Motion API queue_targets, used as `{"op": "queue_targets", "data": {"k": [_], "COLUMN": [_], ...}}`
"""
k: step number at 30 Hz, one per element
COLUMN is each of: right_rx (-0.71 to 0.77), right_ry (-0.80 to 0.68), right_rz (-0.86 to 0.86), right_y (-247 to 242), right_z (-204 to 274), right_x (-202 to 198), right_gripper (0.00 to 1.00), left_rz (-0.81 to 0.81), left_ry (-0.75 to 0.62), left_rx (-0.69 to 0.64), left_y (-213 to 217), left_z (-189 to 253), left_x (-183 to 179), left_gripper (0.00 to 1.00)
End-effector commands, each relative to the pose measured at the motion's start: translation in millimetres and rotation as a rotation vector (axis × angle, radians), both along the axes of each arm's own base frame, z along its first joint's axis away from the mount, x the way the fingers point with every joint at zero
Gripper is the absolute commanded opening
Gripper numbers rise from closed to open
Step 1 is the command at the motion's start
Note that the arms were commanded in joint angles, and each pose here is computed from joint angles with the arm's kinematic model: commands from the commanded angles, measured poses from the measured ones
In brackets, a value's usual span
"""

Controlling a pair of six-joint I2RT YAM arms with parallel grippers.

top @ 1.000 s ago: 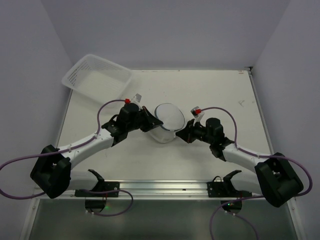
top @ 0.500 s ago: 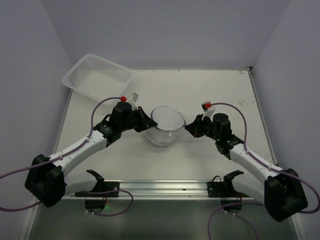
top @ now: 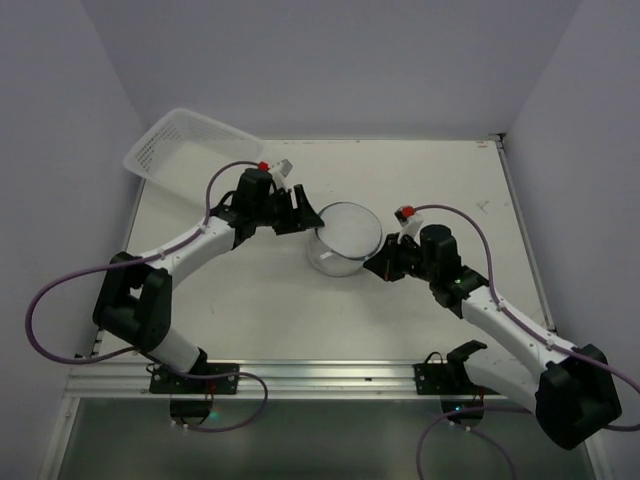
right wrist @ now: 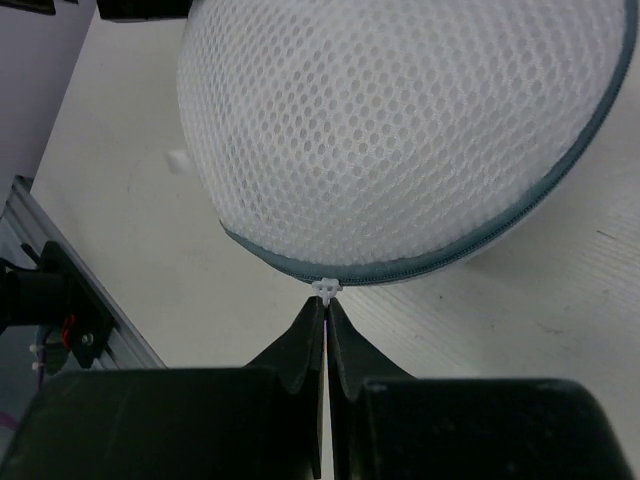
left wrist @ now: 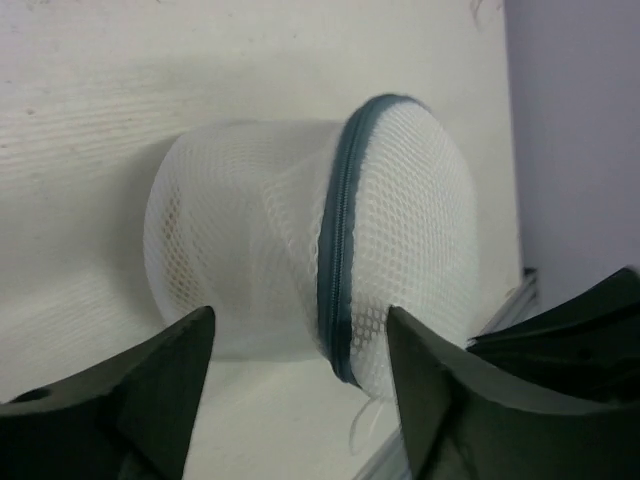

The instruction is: Unzip the laundry bag and remove the bra

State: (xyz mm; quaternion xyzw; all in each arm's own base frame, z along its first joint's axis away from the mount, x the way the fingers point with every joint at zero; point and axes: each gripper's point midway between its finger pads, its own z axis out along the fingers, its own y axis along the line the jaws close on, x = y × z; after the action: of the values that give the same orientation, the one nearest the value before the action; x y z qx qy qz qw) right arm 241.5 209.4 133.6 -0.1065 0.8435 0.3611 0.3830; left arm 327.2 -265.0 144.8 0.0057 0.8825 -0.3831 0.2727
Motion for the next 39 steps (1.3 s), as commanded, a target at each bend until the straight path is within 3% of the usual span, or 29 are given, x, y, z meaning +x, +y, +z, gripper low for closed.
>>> {"op": "queue_targets", "data": {"k": [1, 5, 9, 17, 23, 27, 33, 36, 37, 39], "right_rx": [0.078, 0.14, 0.151, 0.178, 0.179, 0.176, 0.136, 0.108, 0.102, 0.057], "right_ry": [0.024, 0.026, 0.031, 0.03, 0.033, 0.038, 0.035, 0.033, 0.024, 0.018], "right_rz": [-0.061, -0.075, -0.039, 0.0, 0.023, 0.044, 0.055, 0.05, 0.041, 0.043], "right_y": [6, 22, 41, 63, 71, 77, 76, 72, 70, 64], "right_z": [3, 11, 16, 25, 28, 27, 19, 15, 16, 9], "right_x": [2, 11, 17, 14, 13, 9, 5, 4, 5, 4], "right_gripper": [0.0, 0.0, 0.0, 0.0, 0.0, 0.0, 0.0, 0.0, 0.0, 0.0], "left_rz": [-0.019, 0.052, 0.15, 0.244, 0.307, 0.32, 0.304, 0.295, 0.286, 0.281], "left_ry": [-0.065, -0.015, 0.058, 0.144, 0.213, 0.166, 0.159, 0.158, 0.161, 0.162], "left_rx": [-0.151, -0.195, -0.217, -0.223, -0.207, -0.231, -0.255, -0.26, -0.26, -0.236], "left_y": [-21, -13, -2, -27, -27, -30, -42, -46, -47, -44], "left_z": [52, 58, 47, 28, 5, 10, 5, 4, 3, -1], "left_x": [22, 8, -16, -48, -58, -48, -37, -34, -35, -37], "left_gripper": [0.79, 1.0, 1.0, 0.95, 0.89, 0.85, 0.7, 0.46, 0.3, 0.17]}}
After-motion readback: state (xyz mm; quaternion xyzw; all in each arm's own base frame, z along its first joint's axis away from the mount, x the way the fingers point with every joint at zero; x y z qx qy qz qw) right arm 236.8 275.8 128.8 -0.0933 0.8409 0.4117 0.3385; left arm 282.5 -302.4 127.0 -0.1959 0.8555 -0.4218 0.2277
